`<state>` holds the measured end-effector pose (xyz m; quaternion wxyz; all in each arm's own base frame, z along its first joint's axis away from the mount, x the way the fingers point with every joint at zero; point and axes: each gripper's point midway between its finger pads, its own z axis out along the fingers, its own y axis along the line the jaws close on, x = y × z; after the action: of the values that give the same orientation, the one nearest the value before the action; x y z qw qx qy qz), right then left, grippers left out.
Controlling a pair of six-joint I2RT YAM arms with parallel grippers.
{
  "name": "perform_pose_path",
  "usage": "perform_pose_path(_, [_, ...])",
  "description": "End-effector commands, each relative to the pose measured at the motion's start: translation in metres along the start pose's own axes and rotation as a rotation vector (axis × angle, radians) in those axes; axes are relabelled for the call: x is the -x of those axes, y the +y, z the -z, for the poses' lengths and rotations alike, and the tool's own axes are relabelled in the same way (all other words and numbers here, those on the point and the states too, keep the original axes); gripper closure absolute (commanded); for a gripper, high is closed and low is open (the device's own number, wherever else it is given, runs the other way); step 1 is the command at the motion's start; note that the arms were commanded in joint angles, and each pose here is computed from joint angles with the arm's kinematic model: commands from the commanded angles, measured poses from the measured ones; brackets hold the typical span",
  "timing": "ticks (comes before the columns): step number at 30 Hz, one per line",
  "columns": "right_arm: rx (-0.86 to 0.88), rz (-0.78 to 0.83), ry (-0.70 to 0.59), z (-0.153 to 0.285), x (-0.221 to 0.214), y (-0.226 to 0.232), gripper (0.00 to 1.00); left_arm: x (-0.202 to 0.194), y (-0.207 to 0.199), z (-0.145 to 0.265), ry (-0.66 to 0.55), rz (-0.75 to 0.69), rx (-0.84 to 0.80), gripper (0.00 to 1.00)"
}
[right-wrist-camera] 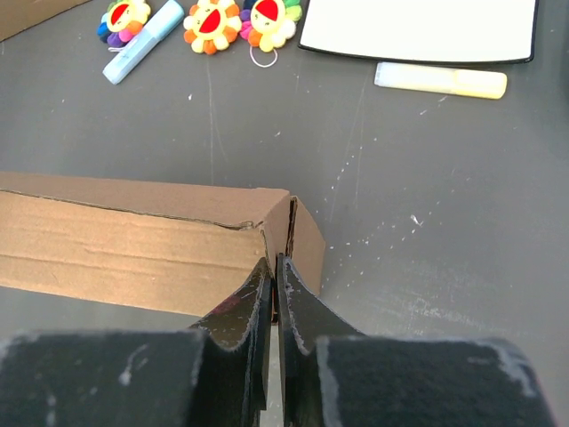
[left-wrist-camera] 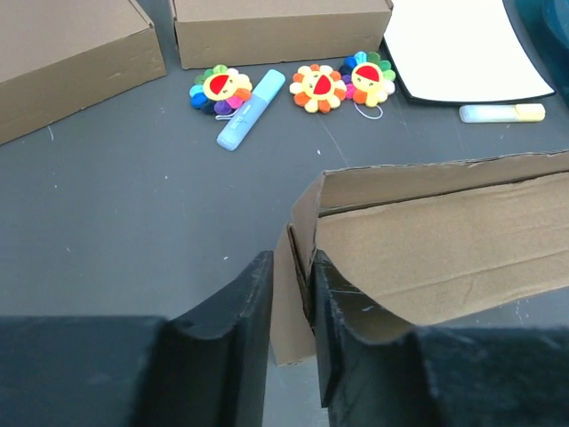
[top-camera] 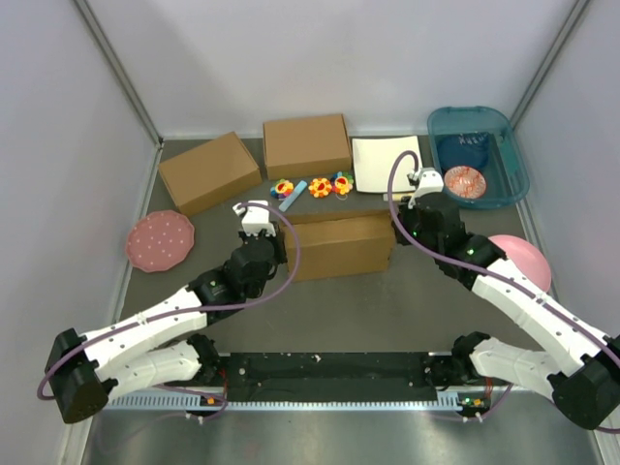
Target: Fold the paper box
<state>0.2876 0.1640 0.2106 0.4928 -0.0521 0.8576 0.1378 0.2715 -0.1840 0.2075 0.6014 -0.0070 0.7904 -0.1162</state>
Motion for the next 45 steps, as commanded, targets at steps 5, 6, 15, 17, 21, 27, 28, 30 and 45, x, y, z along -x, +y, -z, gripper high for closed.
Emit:
perform_pose_path(5, [-0.011, 0.003, -0.045, 0.004, 0.009, -0.002, 0.96, 0.046, 0.003, 0.007, -0.089, 0.002, 0.032, 0.62])
perform_pose_path(6, [-0.010, 0.002, -0.041, 0.004, 0.008, -0.002, 0.96, 0.048, 0.003, 0.008, -0.094, 0.004, 0.031, 0.61])
perform_pose_path(15, [-0.007, 0.004, -0.040, 0.004, 0.009, -0.001, 0.95, 0.063, 0.000, 0.013, -0.119, 0.021, 0.011, 0.57])
perform_pose_path(17, [-0.004, 0.004, -0.039, 0.004, 0.009, 0.000, 0.95, 0.061, -0.001, 0.013, -0.114, 0.022, 0.004, 0.60])
perform_pose_path(21, [-0.004, 0.003, -0.041, 0.004, 0.010, 0.000, 0.95, 0.053, -0.005, 0.011, -0.091, 0.031, -0.024, 0.68])
perform_pose_path(27, [-0.002, 0.003, -0.037, 0.003, 0.008, 0.000, 0.95, 0.041, -0.011, 0.009, -0.062, 0.038, -0.056, 0.80])
perform_pose_path(28, [-0.002, 0.003, -0.036, 0.003, 0.007, 0.000, 0.95, 0.039, -0.012, 0.009, -0.057, 0.041, -0.061, 0.80])
perform_pose_path(30, [-0.003, 0.002, -0.037, 0.003, 0.008, -0.001, 0.95, 0.038, -0.014, 0.008, -0.052, 0.047, -0.066, 0.79])
perform_pose_path(45, [0.001, 0.000, -0.030, 0.003, 0.005, 0.000, 0.95, 0.024, -0.020, 0.005, -0.012, 0.039, -0.099, 0.91])
